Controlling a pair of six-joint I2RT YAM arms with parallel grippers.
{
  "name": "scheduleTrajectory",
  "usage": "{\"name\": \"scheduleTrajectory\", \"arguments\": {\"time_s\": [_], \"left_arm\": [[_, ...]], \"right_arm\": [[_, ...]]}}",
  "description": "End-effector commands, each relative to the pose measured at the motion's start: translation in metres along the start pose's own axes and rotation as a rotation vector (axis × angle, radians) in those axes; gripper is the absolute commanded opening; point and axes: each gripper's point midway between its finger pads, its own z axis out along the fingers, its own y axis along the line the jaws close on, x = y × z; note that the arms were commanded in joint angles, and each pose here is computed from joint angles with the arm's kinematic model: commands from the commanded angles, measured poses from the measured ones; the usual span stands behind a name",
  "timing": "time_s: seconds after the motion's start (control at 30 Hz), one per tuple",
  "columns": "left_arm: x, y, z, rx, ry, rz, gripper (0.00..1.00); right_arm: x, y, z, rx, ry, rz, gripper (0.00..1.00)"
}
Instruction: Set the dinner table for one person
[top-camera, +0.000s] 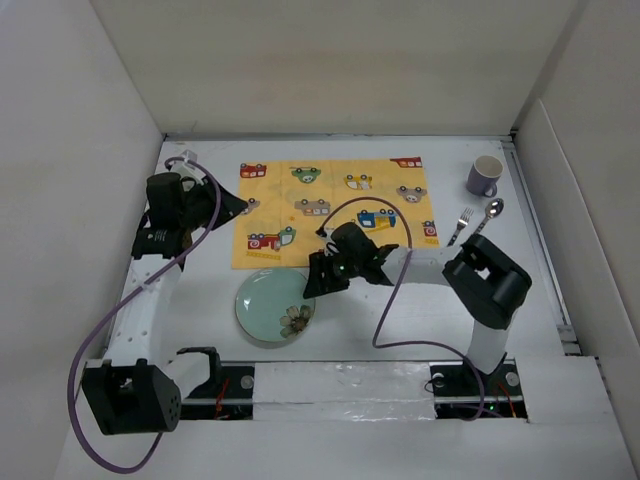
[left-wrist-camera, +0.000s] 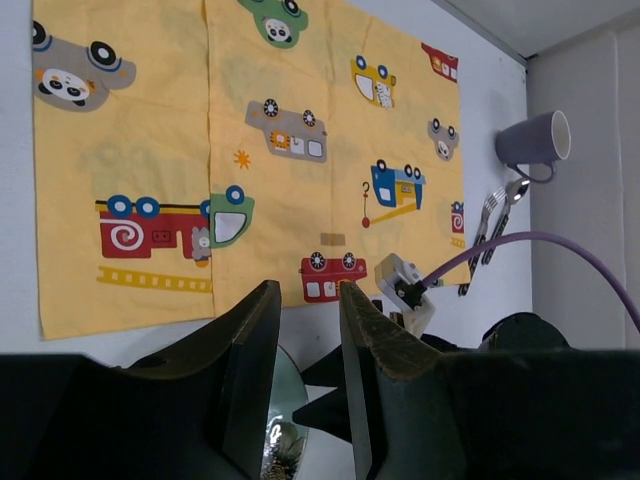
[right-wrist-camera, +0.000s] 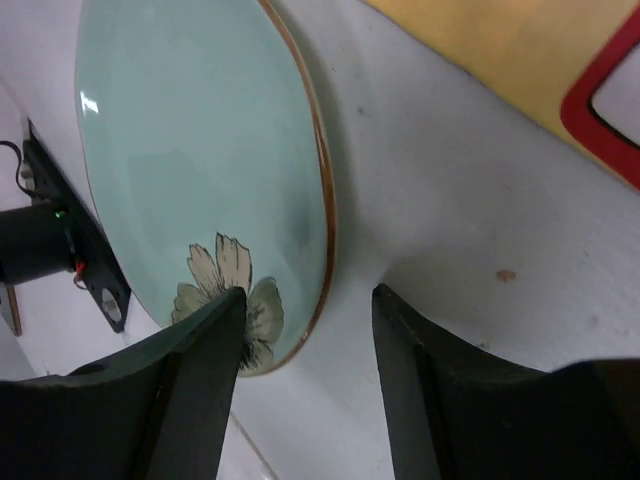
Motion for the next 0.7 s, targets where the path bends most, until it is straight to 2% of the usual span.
{"name": "scheduleTrajectory", "arguments": {"time_s": [0.0, 0.03, 0.1, 0.13, 0.23, 0.33, 0.47, 0.5, 0.6, 0.63, 0.67], "left_arm": [[0.002, -0.014, -0.004, 0.042, -0.001, 0.064, 0.27], [0.002, -0.014, -0.004, 0.042, -0.001, 0.064, 0.27], [0.004, -0.014, 0.0, 0.041, 0.015, 0.072, 0.27], [0.002, -0.015, 0.0, 0.043, 0.014, 0.074, 0.27], [-0.002, -0.014, 0.002, 0.03, 0.013, 0.079, 0.27], [-0.009, -0.015, 0.001, 0.012, -0.005, 0.086, 0.27], [-0.023, -0.023, 0.001, 0.021, -0.038, 0.096, 0.27], [-0.025, -0.023, 0.002, 0.022, -0.042, 0.092, 0.27], [-0.031, -0.031, 0.007, 0.058, -0.049, 0.074, 0.27], [-0.031, -0.034, 0.008, 0.074, -0.043, 0.071, 0.27], [-0.033, -0.037, 0.009, 0.089, -0.053, 0.072, 0.27]], "right_arm": [[-0.019, 0.023, 0.017, -0.079, -0.079, 0.01, 0.48], [-0.016, 0.027, 0.019, -0.089, -0.079, 0.0, 0.48], [-0.004, 0.02, 0.031, -0.088, -0.05, 0.029, 0.38], [-0.004, 0.02, 0.034, -0.097, -0.054, 0.036, 0.25], [0.006, 0.02, 0.041, -0.121, -0.034, 0.062, 0.0], [-0.004, 0.038, 0.023, -0.142, -0.049, 0.03, 0.0], [-0.07, 0.07, -0.035, -0.194, -0.147, -0.024, 0.0], [-0.106, 0.069, -0.056, -0.197, -0.222, -0.025, 0.0], [-0.154, 0.06, -0.097, -0.216, -0.325, -0.01, 0.0], [-0.182, 0.043, -0.117, -0.195, -0.39, 0.011, 0.0], [-0.192, 0.029, -0.12, -0.169, -0.404, 0.033, 0.0]]}}
